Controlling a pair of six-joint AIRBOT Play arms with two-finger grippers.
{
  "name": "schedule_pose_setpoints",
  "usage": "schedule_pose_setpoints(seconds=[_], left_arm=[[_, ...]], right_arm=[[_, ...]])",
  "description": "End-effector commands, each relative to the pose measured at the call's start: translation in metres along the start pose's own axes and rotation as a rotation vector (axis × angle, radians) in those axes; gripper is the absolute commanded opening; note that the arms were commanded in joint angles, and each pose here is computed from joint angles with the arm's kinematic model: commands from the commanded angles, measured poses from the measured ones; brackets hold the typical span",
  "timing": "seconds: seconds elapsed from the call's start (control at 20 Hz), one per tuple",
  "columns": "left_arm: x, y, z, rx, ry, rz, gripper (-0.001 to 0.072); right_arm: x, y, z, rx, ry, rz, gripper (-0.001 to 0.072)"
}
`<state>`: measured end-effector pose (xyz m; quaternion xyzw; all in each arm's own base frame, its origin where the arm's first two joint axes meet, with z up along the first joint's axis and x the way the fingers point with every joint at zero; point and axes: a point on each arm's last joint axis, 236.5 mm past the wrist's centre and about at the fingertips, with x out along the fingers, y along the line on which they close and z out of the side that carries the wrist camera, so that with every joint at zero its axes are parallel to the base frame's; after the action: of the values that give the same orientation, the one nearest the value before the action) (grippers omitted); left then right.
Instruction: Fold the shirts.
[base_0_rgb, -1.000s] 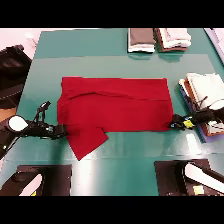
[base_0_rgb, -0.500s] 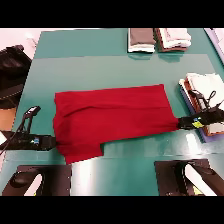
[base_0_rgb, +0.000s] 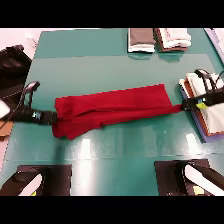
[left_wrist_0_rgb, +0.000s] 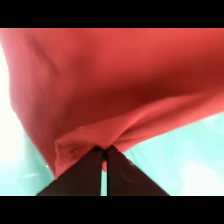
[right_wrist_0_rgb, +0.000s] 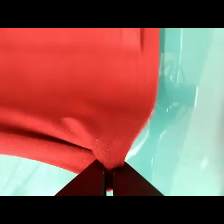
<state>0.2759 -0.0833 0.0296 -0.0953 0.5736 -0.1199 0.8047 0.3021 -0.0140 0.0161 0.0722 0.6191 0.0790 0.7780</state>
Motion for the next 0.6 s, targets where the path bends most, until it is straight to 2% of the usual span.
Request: schedule_pose_setpoints(seconds=[0.0, 0.4, 0.45, 0.5, 0.55], left_arm=[[0.029, 0.018, 0.067, 0.032, -0.045, 0.057, 0.0024], [0.072, 0.03, 0.126, 0.014, -0.123, 0.063, 0.0027], [0.07, 0.029, 0.127, 0.014, -0.125, 0.062, 0.0118], [0.067, 0.027, 0.129, 0.009, -0.123, 0.06, 0.0412], [0.063, 0.025, 0.13, 0.011, -0.115, 0.056, 0.0516]], right_arm=[[0.019, 0.009, 0.05, -0.006, -0.008, 0.023, 0.0015], [0.062, 0.029, 0.116, -0.042, 0.047, 0.103, 0.0018], [0.063, 0.035, 0.125, -0.032, 0.035, 0.14, 0.0024], [0.062, 0.04, 0.134, -0.023, 0.017, 0.179, 0.0145], [0.057, 0.043, 0.144, 0.002, -0.01, 0.222, 0.0376]])
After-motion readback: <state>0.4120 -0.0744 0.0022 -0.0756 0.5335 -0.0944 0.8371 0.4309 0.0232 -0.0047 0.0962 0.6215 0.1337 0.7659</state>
